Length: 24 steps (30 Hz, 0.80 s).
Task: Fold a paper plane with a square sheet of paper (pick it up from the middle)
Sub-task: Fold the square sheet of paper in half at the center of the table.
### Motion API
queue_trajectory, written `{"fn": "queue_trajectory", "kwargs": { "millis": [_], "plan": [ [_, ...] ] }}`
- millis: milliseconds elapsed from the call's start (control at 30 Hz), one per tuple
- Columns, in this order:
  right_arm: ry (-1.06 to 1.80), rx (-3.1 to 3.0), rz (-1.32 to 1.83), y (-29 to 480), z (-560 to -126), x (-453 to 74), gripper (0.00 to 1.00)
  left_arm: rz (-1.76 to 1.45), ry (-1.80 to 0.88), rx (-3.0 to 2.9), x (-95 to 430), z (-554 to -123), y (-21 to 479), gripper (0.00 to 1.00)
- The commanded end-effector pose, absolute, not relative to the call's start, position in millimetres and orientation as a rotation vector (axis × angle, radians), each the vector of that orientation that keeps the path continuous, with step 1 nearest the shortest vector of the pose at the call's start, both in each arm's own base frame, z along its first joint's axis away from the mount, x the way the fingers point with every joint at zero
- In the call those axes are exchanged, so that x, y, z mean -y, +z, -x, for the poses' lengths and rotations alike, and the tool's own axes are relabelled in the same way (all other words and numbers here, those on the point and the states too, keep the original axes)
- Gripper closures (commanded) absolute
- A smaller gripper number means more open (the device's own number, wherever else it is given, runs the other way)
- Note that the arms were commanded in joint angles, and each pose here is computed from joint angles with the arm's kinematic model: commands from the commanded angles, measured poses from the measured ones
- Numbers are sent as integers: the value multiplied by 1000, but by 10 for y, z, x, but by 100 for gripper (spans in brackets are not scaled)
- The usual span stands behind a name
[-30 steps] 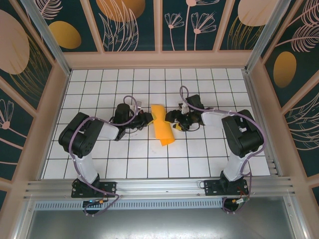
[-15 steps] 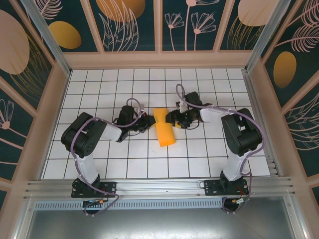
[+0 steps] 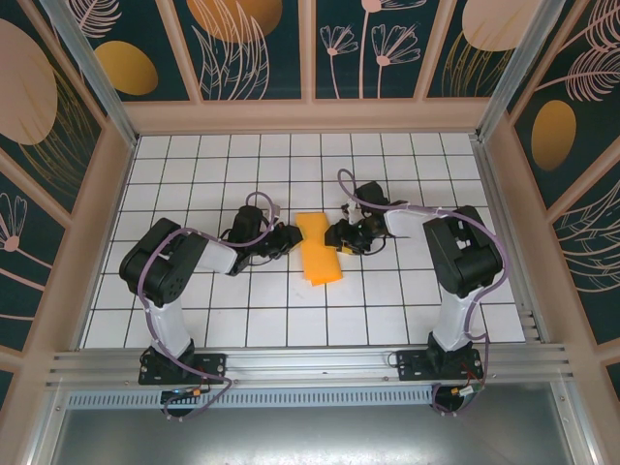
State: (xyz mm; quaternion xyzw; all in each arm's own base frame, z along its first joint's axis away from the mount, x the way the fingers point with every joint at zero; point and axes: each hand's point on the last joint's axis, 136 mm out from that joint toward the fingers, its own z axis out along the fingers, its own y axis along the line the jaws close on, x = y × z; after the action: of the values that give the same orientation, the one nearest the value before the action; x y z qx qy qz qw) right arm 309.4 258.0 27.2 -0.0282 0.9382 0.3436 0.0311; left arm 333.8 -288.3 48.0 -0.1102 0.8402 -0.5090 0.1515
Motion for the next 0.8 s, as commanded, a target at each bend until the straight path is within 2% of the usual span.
{"fn": "queue_trajectory", "kwargs": {
  "millis": [0,167,500,600,633,767],
  "plan": [
    [848,-2976,95,-7,-3059,-2451,51,239,-1351,-2403,2858,-3430,608,69],
    [723,-3000,94,-146,-3066,-2350,52,175,-1178,-2416,2735,-3552,703,52],
    [689,-3030,151,-232,-3036,-2298,58,197,-1029,-2379,2516,-3669,904,29],
    [664,-3038,158,-268,-3041,-2256,59,204,-997,-2374,2478,-3682,915,12],
    [646,-3042,153,-286,-3047,-2231,60,207,-985,-2371,2462,-3692,918,2],
    [601,-3065,111,-373,-3060,-2141,62,246,-945,-2352,2401,-3742,950,2]
  ]
}}
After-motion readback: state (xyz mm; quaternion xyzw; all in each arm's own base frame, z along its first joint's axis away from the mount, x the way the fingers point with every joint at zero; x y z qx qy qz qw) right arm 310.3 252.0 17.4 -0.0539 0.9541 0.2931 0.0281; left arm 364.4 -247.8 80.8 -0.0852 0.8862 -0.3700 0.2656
